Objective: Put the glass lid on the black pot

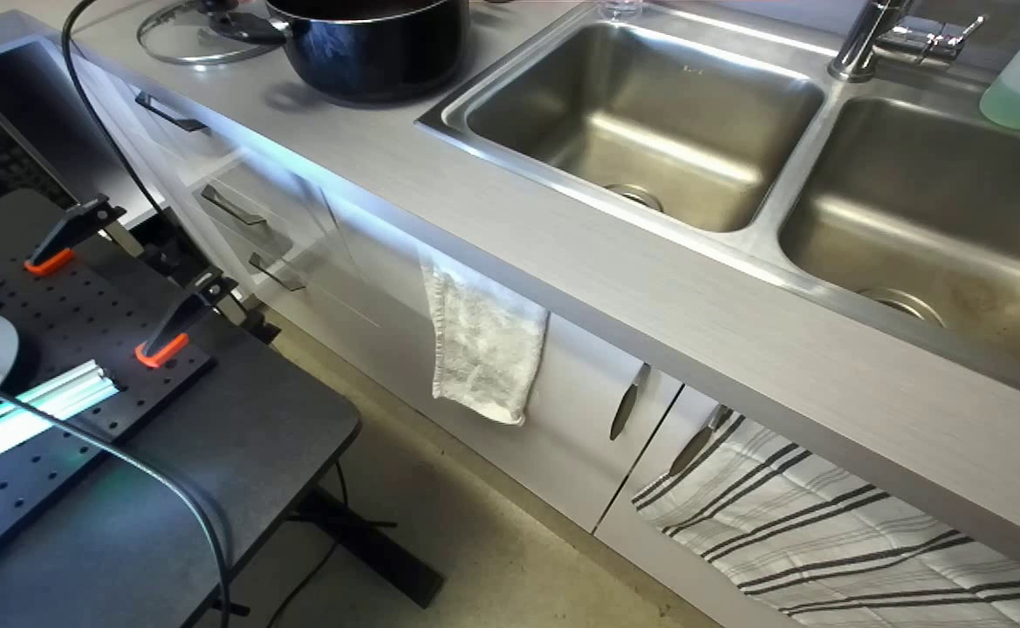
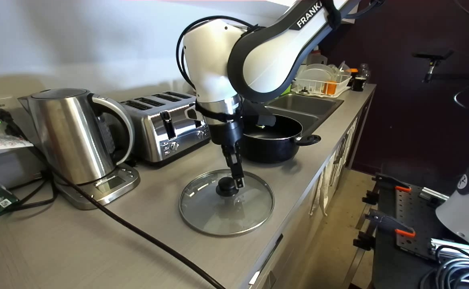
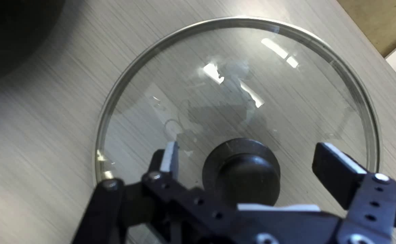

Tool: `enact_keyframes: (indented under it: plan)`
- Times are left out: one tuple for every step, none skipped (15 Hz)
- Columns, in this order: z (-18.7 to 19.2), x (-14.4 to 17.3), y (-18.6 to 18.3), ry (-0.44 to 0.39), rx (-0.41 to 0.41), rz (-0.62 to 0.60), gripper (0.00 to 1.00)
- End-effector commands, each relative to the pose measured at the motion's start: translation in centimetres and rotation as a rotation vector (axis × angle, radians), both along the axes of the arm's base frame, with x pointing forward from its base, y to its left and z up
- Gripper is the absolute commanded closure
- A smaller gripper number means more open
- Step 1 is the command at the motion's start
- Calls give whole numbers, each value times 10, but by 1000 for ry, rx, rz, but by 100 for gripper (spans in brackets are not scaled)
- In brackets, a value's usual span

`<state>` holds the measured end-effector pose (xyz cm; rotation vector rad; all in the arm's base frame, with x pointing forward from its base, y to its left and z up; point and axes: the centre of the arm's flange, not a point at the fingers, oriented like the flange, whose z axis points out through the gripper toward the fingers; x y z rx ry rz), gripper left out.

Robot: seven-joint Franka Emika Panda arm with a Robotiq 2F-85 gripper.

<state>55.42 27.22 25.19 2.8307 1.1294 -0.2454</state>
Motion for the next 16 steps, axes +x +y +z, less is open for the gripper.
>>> enact_keyframes:
  plan:
    - [-4, 5, 4, 11, -26, 27, 0]
    - [-6, 5, 5, 15, -28, 30, 0]
    - [-8, 5, 6, 18, -29, 33, 0]
    - [-10, 5, 7, 20, -31, 36, 0]
    - [-11, 5, 8, 22, -31, 40, 0]
    - [-12, 4, 10, 23, -31, 43, 0]
    - [-14, 4, 11, 23, -32, 47, 25]
    - [-15, 4, 12, 24, -33, 50, 27]
    - [-15, 4, 13, 24, -34, 52, 33]
    - [-16, 4, 13, 24, -35, 54, 41]
    - [-16, 3, 15, 23, -35, 56, 48]
    - [-16, 3, 15, 22, -34, 58, 55]
    - [-15, 3, 16, 22, -34, 61, 64]
    - [-15, 3, 17, 20, -35, 63, 71]
    - [-15, 4, 17, 19, -35, 64, 78]
    - [-15, 4, 18, 18, -36, 66, 87]
